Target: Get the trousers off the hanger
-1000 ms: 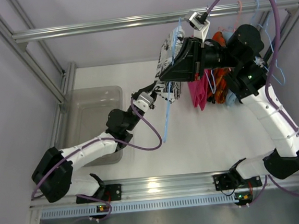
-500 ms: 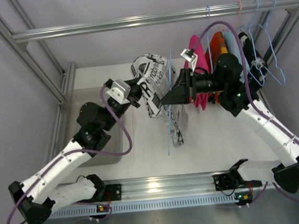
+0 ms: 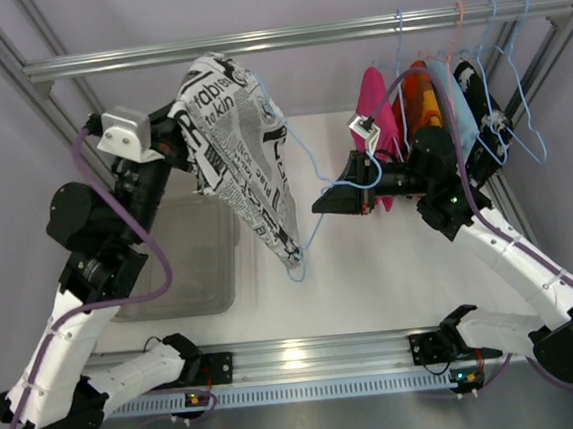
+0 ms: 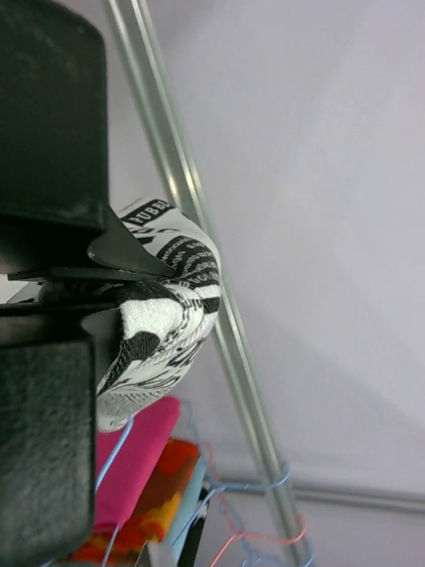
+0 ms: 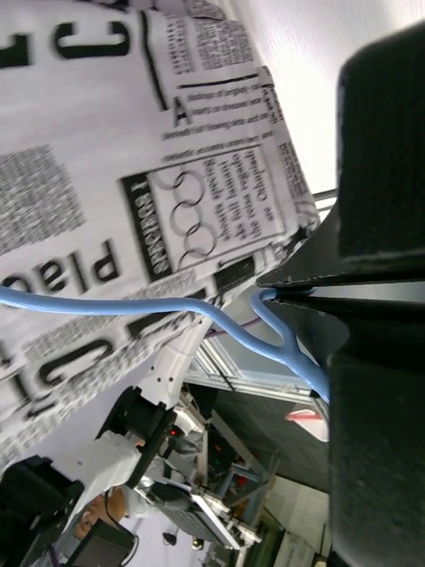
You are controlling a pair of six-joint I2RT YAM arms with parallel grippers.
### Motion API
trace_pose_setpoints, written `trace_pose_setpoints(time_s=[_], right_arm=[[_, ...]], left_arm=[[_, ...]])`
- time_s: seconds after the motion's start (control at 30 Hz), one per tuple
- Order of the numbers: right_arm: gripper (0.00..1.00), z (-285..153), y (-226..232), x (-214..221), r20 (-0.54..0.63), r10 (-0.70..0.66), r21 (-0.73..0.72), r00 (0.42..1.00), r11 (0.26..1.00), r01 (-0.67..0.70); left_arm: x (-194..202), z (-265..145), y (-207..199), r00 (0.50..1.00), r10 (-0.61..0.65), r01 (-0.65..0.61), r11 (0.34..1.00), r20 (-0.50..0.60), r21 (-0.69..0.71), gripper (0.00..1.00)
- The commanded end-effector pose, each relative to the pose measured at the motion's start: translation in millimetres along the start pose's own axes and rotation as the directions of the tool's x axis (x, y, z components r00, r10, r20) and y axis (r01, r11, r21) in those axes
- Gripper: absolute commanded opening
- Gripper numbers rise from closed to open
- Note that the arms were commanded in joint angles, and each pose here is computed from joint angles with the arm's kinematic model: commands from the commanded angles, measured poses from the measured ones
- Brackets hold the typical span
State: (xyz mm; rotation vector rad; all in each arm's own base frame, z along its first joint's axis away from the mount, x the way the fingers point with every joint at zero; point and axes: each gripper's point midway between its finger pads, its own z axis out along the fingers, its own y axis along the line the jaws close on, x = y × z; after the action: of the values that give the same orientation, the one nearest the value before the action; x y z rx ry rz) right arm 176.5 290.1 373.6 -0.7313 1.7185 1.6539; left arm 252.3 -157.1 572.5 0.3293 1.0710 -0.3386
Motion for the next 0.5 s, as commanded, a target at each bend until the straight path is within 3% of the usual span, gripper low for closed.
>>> trace_pose_setpoints(time_s=[0.0, 0.1, 0.33, 0.47], right_arm=[[0.00, -4, 13, -5, 0.037, -0.121, -0.031, 0.992, 0.992, 0.122], [0.00, -3, 10, -4, 0.038, -0.119, -0.020, 0.992, 0.993, 0.120], [0.00, 1, 1, -7, 0.038, -0.087, 0.003, 0.995, 0.996, 0.087], [0.00, 4, -12, -7, 0.039, -0.063, 0.043, 0.997, 0.997, 0.062]], left_arm=[[-105, -29, 53, 0.963, 0.111, -0.065, 0.980, 0.245, -0.189, 0.00], [-126, -41, 76, 0.941, 0.228, -0.150, 0.944, 0.252, -0.294, 0.00], [-177, -73, 96, 0.879, 0.362, -0.230, 0.892, 0.310, -0.388, 0.00], [-170, -82, 107, 0.859, 0.462, -0.333, 0.832, 0.222, -0.444, 0.00]])
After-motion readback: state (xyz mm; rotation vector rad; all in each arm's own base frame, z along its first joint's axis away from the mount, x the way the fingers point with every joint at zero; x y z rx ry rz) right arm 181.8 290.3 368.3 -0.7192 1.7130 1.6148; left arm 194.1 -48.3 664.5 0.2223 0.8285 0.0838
